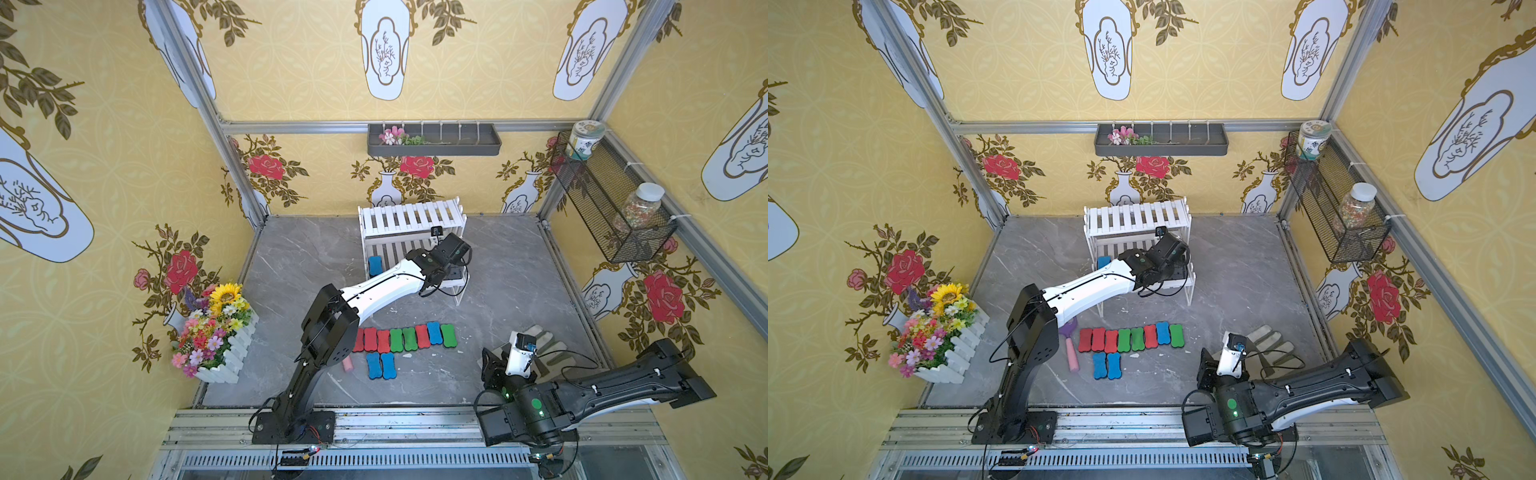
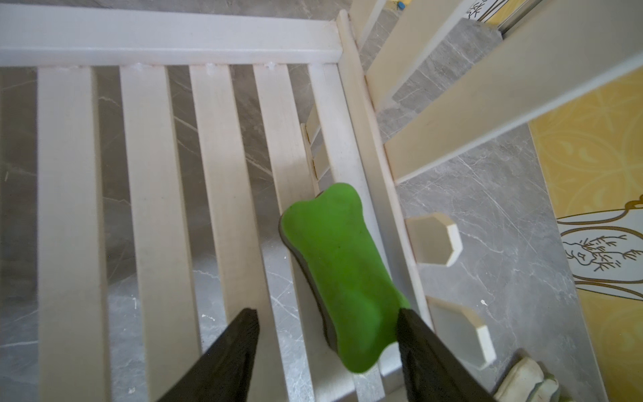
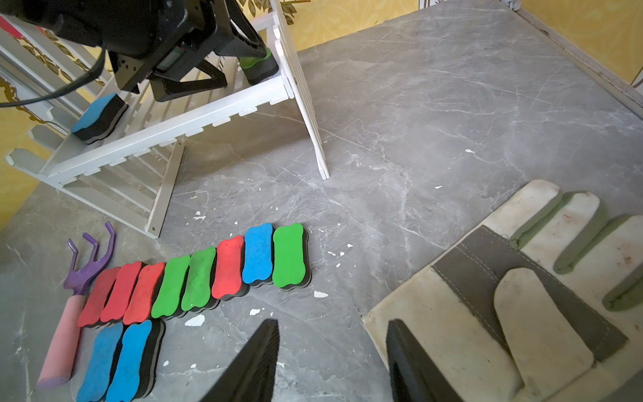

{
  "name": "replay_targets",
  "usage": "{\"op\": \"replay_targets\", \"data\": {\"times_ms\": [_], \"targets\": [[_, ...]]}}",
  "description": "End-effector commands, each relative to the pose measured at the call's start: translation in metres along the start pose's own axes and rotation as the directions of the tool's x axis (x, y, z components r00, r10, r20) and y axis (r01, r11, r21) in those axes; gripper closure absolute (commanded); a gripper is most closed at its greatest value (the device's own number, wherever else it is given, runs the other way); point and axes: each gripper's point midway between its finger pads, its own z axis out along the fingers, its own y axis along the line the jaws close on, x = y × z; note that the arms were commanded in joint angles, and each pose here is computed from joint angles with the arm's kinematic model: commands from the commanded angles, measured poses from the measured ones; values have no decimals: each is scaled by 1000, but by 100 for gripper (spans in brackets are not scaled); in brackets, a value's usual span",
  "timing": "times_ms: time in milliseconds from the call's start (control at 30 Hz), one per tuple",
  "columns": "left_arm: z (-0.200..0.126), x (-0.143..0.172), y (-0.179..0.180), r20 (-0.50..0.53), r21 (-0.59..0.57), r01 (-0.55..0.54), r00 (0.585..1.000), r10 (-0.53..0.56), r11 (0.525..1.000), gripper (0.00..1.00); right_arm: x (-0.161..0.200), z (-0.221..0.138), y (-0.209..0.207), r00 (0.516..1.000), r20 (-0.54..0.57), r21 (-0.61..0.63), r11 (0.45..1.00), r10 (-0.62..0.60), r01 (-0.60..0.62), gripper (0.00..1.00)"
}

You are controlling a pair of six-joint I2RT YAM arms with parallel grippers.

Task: Remove the whiteboard erasers from the shelf
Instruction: Adjust the whiteboard eraser at the shelf, then pick up the whiteboard eraser from the shelf.

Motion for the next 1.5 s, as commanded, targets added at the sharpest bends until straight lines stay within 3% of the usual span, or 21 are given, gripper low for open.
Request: {"op": "replay_targets", "data": {"times_ms": [0, 300, 500, 667, 867, 1000, 1167, 1467], "targets": [[0, 11, 20, -31, -74, -20, 999, 18, 997, 38, -8, -3, 4, 999, 29, -5, 999, -32, 32, 45], [-25, 15, 42, -20, -99, 0, 1000, -2, 995, 39, -22, -9, 19, 997, 66, -13, 999, -35, 36, 43], [-66, -5, 20, 48, 1, 15, 999, -15, 1000, 24, -24, -9, 46, 996, 50, -39, 996, -75, 77, 42], [-105, -14, 23, 96, 47, 58, 993, -62, 997, 20, -23, -1, 70, 995, -3, -48, 994, -95, 95, 40], [-181, -11, 65, 185, 168, 176, 961, -206, 970, 2, -44, 38, 108, 992, -103, -101, 993, -74, 63, 38], [-215, 10, 92, 188, 180, 193, 956, -226, 965, 1, -89, 65, 118, 997, -62, -63, 997, -54, 51, 38], [-236, 42, 130, 182, 206, 244, 942, -282, 948, 1, -119, 108, 128, 999, -49, -38, 999, -7, 5, 39], [-245, 71, 165, 169, 205, 244, 945, -280, 948, 0, -130, 157, 148, 1000, 21, 78, 997, -10, 9, 37]]}}
